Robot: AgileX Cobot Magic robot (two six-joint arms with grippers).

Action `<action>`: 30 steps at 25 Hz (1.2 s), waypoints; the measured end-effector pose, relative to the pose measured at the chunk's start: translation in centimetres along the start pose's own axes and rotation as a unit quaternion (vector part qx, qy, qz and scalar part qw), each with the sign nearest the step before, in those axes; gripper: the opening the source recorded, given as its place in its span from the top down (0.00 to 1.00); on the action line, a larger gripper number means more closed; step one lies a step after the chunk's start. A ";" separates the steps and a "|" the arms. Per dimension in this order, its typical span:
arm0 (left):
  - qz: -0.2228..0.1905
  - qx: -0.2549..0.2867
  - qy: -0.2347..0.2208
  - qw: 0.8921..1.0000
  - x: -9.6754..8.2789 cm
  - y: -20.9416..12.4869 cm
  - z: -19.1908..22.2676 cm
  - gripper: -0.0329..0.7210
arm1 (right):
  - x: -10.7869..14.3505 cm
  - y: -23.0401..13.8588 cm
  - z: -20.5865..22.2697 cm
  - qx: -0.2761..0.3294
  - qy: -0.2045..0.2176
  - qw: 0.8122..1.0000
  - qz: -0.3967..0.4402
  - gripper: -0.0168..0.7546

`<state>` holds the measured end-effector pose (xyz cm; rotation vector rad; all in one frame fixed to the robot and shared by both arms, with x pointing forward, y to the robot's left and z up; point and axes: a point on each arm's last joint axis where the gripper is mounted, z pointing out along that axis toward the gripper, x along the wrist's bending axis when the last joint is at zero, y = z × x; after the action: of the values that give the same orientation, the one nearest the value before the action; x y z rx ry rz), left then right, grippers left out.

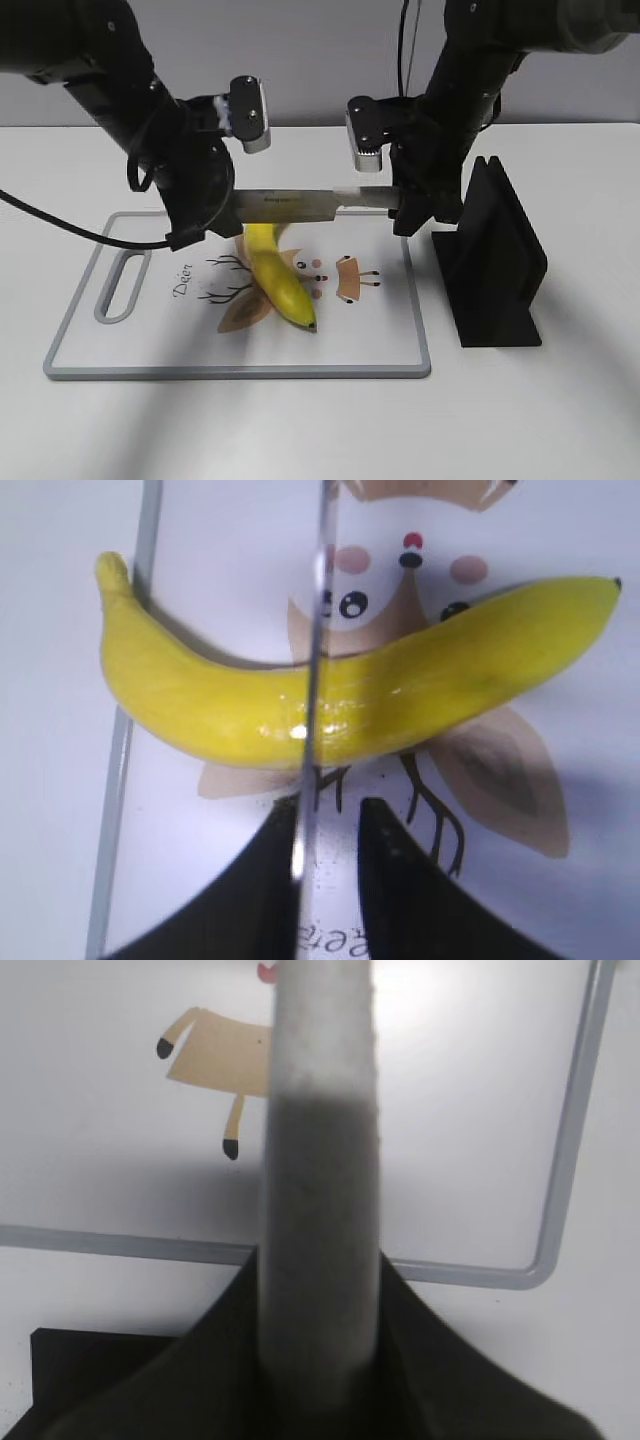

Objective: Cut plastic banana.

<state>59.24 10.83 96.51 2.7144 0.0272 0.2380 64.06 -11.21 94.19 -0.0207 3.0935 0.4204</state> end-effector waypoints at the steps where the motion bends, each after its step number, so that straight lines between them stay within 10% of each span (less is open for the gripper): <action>1: 0.000 -0.005 0.002 1.000 -0.1 0.2 -0.6 0.58 | 0.0 0.1 -0.3 -0.001 -0.001 1.000 0.001 0.74; 7: -0.014 -0.038 0.033 0.999 -0.4 1.6 -4.4 0.22 | 0.5 0.4 -2.5 -0.002 -0.009 1.000 -0.001 0.74; 15: -0.032 -0.076 0.087 0.993 -1.2 3.1 -9.8 0.18 | 1.5 0.7 -4.9 0.000 -0.003 1.000 0.009 0.75; 30: -0.187 -0.051 0.207 0.959 -2.2 2.4 -16.7 0.18 | 3.0 1.6 -11.8 -0.025 -0.065 0.979 0.190 0.75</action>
<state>54.15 15.24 112.12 2.4469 0.6239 0.6647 60.83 -12.82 105.97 0.5793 2.9504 0.4832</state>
